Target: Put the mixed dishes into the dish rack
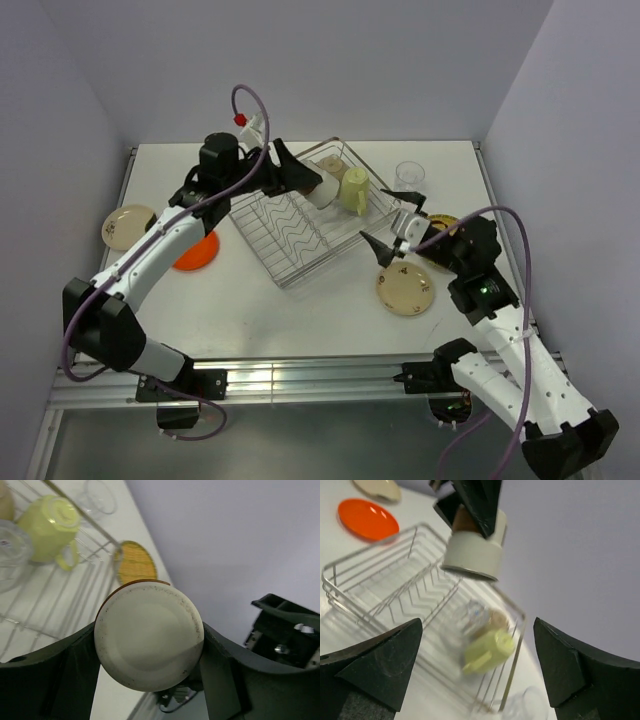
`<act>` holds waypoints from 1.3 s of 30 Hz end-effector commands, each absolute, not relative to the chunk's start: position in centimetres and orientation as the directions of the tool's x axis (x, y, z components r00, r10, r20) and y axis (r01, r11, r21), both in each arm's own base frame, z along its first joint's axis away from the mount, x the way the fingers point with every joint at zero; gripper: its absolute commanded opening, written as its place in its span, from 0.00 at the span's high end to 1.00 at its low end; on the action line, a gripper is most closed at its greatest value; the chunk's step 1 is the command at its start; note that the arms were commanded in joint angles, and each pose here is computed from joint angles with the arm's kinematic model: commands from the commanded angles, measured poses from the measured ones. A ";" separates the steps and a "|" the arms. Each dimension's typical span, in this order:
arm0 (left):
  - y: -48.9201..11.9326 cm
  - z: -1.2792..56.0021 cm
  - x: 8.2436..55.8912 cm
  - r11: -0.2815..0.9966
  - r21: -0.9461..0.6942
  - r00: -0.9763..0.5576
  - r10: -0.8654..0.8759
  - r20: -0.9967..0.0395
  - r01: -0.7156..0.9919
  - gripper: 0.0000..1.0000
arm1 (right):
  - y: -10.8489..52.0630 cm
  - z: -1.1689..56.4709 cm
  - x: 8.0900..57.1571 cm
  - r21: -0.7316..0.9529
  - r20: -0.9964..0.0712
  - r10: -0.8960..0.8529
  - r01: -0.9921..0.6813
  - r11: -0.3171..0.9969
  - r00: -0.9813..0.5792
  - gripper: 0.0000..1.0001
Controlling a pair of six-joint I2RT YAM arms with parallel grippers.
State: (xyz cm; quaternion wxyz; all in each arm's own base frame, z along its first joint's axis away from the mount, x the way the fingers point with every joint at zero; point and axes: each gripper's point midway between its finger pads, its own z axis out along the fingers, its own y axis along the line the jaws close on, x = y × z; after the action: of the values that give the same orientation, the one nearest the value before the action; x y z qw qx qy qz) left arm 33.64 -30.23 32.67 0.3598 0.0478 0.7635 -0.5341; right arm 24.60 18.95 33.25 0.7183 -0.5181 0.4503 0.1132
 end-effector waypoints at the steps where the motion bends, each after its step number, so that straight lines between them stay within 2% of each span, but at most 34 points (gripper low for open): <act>1: -30.5 29.4 36.1 0.610 -0.639 -0.683 -0.209 -0.700 0.469 0.90 | 17.2 31.0 25.8 -0.413 -0.907 -0.299 -0.763 0.496 0.297 0.00; 6: -32.8 26.4 37.9 0.720 -0.475 -0.623 -0.076 -0.779 0.506 0.90 | 14.9 29.5 27.5 -0.255 -0.958 -0.258 -0.784 0.566 0.125 0.00; 11: -34.3 24.4 39.3 0.768 -0.358 -0.551 -0.008 -0.835 0.531 0.90 | 12.7 28.5 28.8 -0.160 -0.976 -0.216 -0.760 0.630 0.026 0.00; 16: -35.8 23.1 40.7 0.780 -0.282 -0.494 0.040 -0.869 0.559 0.90 | 12.3 28.1 28.9 -0.135 -0.981 -0.195 -0.753 0.644 0.008 0.00; 31: -39.0 16.6 42.9 0.797 -0.182 -0.488 0.157 -0.858 0.576 0.88 | 10.7 26.7 29.6 -0.079 -0.986 -0.158 -0.703 0.707 -0.048 0.00; 39: -39.3 13.9 42.9 0.819 -0.147 -0.491 0.180 -0.853 0.555 0.78 | 10.5 26.4 29.8 -0.067 -0.987 -0.150 -0.692 0.719 -0.060 0.00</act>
State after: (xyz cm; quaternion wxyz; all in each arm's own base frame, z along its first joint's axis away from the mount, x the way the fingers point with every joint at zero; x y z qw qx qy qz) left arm 41.55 -37.97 11.60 0.4088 0.2188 0.8632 -0.1999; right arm 29.51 10.78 25.53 0.5982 -0.3083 0.7036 0.2282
